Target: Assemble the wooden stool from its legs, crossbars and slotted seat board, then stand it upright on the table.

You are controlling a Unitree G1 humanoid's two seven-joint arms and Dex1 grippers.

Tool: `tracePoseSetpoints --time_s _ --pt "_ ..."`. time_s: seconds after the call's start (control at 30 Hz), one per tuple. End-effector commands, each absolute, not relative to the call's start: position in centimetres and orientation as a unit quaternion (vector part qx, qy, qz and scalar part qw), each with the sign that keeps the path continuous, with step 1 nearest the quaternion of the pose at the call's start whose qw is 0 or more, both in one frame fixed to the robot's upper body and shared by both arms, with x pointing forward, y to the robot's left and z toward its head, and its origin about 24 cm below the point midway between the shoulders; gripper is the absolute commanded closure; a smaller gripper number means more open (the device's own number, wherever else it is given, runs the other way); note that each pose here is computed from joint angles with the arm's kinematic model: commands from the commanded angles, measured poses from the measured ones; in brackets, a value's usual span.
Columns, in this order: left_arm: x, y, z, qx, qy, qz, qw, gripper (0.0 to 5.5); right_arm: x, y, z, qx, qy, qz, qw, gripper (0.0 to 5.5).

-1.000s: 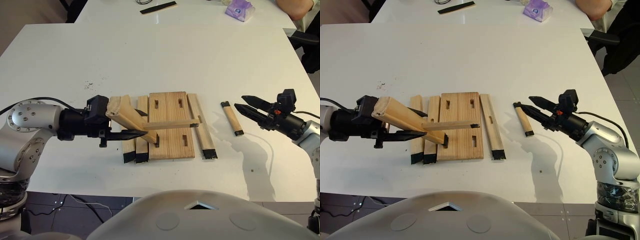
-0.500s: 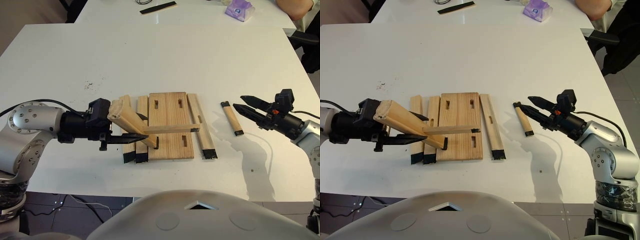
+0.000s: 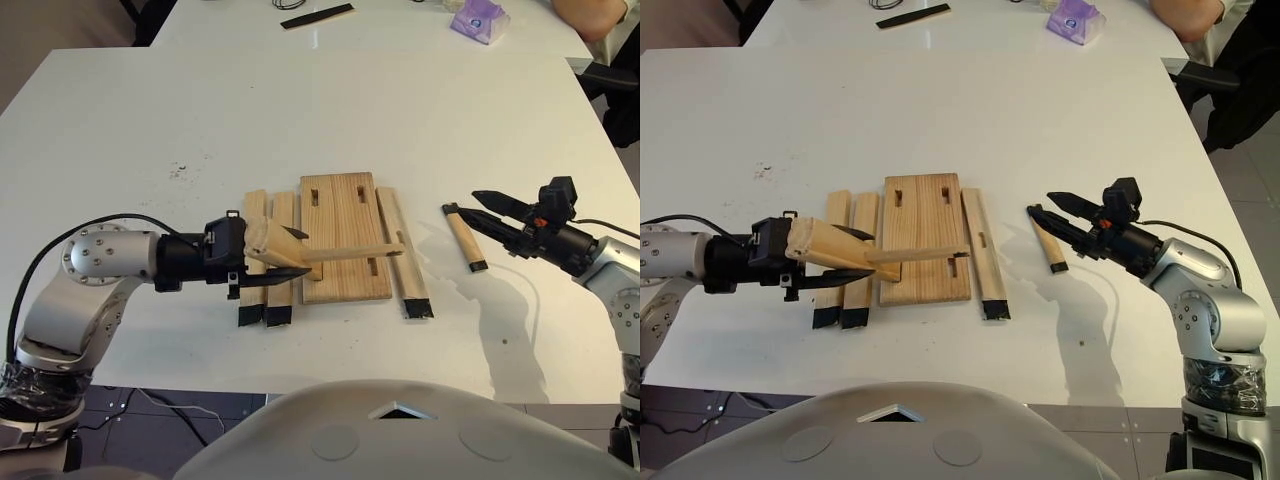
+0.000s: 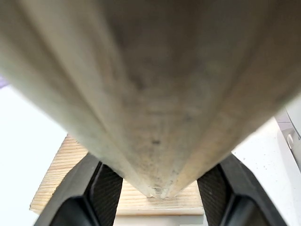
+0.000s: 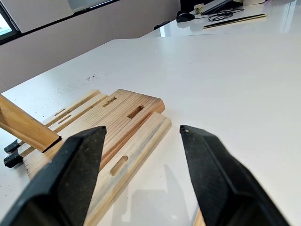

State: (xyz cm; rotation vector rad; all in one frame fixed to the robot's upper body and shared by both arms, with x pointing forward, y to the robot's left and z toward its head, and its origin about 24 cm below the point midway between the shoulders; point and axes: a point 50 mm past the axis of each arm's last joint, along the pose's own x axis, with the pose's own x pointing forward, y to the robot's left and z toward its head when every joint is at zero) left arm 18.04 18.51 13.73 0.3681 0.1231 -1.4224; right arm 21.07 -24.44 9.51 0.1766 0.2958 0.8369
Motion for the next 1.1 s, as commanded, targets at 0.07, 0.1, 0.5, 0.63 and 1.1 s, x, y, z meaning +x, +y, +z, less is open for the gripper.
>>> tracePoseSetpoints --time_s 0.07,0.1,0.5,0.63,1.1 --pt "18.2 18.5 11.8 0.162 0.128 -0.641 0.74 3.42 21.1 -24.2 9.7 0.08 0.144 0.412 0.896 2.62" --pt "18.6 18.5 12.2 0.165 0.124 -0.634 0.745 3.42 21.0 -24.2 9.6 0.081 0.144 0.412 0.896 2.62" --pt "19.3 20.8 14.5 0.212 0.15 -0.574 0.776 2.2 19.3 -24.8 9.1 0.09 0.147 0.382 0.908 2.62" --pt "18.9 23.7 14.3 0.209 0.199 -0.512 0.809 2.2 17.5 -24.9 8.8 0.091 0.15 0.365 0.914 2.62" --pt "15.0 22.5 9.4 0.094 0.319 -0.309 0.891 2.2 14.4 -25.6 8.6 0.117 0.14 0.29 0.94 2.62"
